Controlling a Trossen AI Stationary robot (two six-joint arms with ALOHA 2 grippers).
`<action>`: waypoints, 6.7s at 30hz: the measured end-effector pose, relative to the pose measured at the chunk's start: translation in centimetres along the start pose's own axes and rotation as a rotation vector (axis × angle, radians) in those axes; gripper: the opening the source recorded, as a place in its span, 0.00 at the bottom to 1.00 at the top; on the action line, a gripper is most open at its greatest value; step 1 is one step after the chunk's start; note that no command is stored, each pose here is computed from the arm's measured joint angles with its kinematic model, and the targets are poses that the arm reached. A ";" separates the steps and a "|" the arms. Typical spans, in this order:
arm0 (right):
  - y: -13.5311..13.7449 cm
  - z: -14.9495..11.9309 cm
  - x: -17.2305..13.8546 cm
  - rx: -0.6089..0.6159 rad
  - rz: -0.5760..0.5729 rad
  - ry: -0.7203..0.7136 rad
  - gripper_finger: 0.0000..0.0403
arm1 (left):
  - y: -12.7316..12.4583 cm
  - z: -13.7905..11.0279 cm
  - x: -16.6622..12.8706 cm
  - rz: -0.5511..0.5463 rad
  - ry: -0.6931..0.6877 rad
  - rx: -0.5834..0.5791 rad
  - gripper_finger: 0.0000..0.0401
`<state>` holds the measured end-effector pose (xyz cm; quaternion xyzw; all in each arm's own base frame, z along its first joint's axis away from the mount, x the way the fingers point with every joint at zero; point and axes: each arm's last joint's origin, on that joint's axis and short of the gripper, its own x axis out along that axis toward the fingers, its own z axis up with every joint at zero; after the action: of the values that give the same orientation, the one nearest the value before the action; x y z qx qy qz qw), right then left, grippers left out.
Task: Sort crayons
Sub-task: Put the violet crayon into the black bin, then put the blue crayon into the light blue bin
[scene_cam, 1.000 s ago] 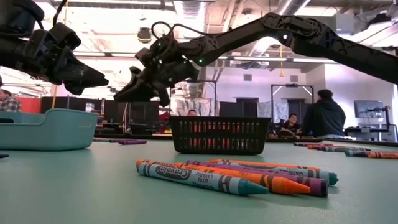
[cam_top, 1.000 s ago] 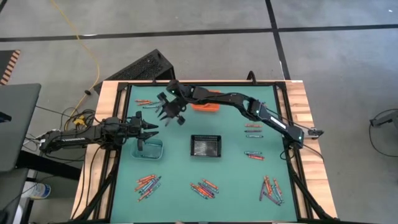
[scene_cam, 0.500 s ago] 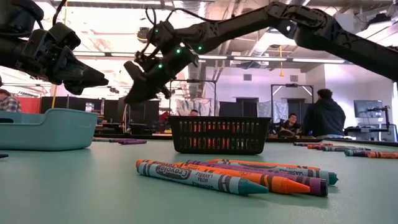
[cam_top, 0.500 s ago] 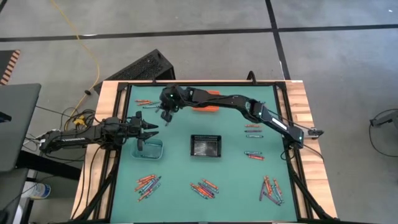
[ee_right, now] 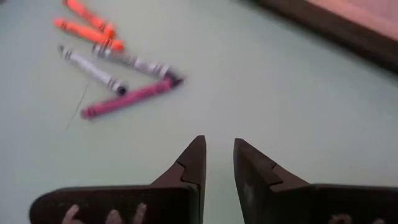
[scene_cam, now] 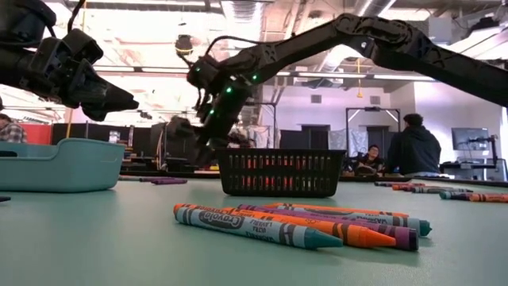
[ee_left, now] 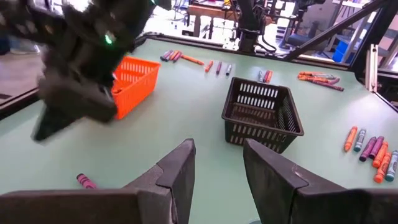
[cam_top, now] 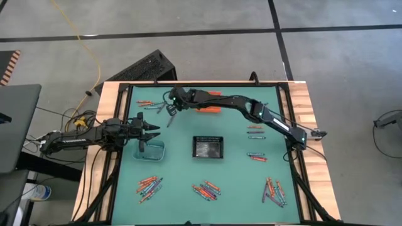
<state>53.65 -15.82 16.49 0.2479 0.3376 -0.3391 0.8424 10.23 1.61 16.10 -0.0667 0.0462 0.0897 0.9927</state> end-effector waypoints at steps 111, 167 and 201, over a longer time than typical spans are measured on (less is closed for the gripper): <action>2.3 -5.3 -0.9 -0.301 -0.022 0.302 0.43 | 0.0 0.0 0.0 0.000 0.000 0.000 0.31; 4.0 -17.9 -24.4 -0.816 0.167 0.141 0.00 | 0.0 0.0 0.0 0.001 0.000 0.000 0.31; 0.4 -17.9 -21.0 -0.831 0.273 -0.005 0.25 | 0.0 0.0 0.0 0.001 0.000 0.000 0.31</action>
<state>35.37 4.47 20.45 -0.0707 0.4073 -0.0605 0.9085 10.23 1.61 16.10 -0.0666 0.0462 0.0902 0.9926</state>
